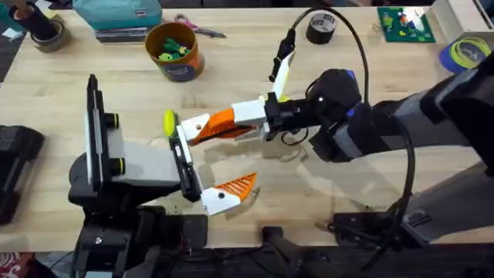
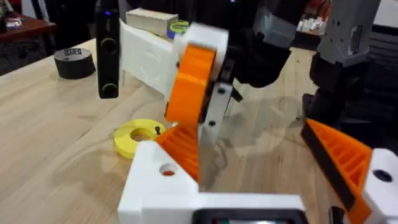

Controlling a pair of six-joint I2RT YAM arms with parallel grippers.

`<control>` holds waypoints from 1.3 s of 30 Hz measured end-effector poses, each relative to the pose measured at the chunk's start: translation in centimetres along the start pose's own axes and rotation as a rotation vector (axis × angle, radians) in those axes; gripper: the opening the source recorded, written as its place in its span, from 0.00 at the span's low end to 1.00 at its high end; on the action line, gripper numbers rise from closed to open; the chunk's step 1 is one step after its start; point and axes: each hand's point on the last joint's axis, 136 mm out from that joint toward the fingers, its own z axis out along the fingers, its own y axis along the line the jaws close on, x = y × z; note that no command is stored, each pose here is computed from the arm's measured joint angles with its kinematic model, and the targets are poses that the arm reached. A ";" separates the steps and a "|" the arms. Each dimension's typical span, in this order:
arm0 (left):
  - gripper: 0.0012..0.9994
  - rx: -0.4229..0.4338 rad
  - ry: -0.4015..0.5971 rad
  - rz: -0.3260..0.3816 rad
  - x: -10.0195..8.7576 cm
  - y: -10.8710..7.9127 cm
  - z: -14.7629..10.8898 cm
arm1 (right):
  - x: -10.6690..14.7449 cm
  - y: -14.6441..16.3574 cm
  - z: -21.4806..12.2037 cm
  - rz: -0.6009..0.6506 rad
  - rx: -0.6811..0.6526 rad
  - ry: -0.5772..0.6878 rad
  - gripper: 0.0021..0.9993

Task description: Pick up the gripper from the table and insert it into the empty holder that is missing its gripper. Then pick up a screw, insert it into the mounting hole, and use the screwdriver to tighten it. Finally, clean up the table by picking up the vegetable and placing it into the bucket.

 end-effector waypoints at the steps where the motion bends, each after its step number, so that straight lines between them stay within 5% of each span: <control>1: 0.99 0.004 0.000 -0.001 0.0 -0.1 0.0 | 0.0 0.1 0.1 -0.004 -0.002 0.002 0.51; 4: 0.99 0.013 0.000 -0.002 0.0 -0.2 0.0 | 0.0 0.2 0.2 -0.014 -0.005 0.004 0.95; 5: 0.99 0.017 0.000 -0.002 0.0 -0.3 0.0 | 0.0 0.2 0.2 -0.016 -0.005 0.004 0.98; 22: 0.99 0.024 0.001 -0.004 0.0 -0.4 0.0 | -0.6 0.2 -0.5 -0.019 -0.002 -0.009 1.00; 33: 0.99 0.024 0.001 -0.004 0.0 -0.4 0.0 | -4.1 -1.0 -8.0 0.105 0.190 -0.138 1.00; 39: 0.99 0.024 0.001 -0.007 0.0 -0.4 0.0 | -4.7 1.1 -11.5 0.107 0.306 -0.164 1.00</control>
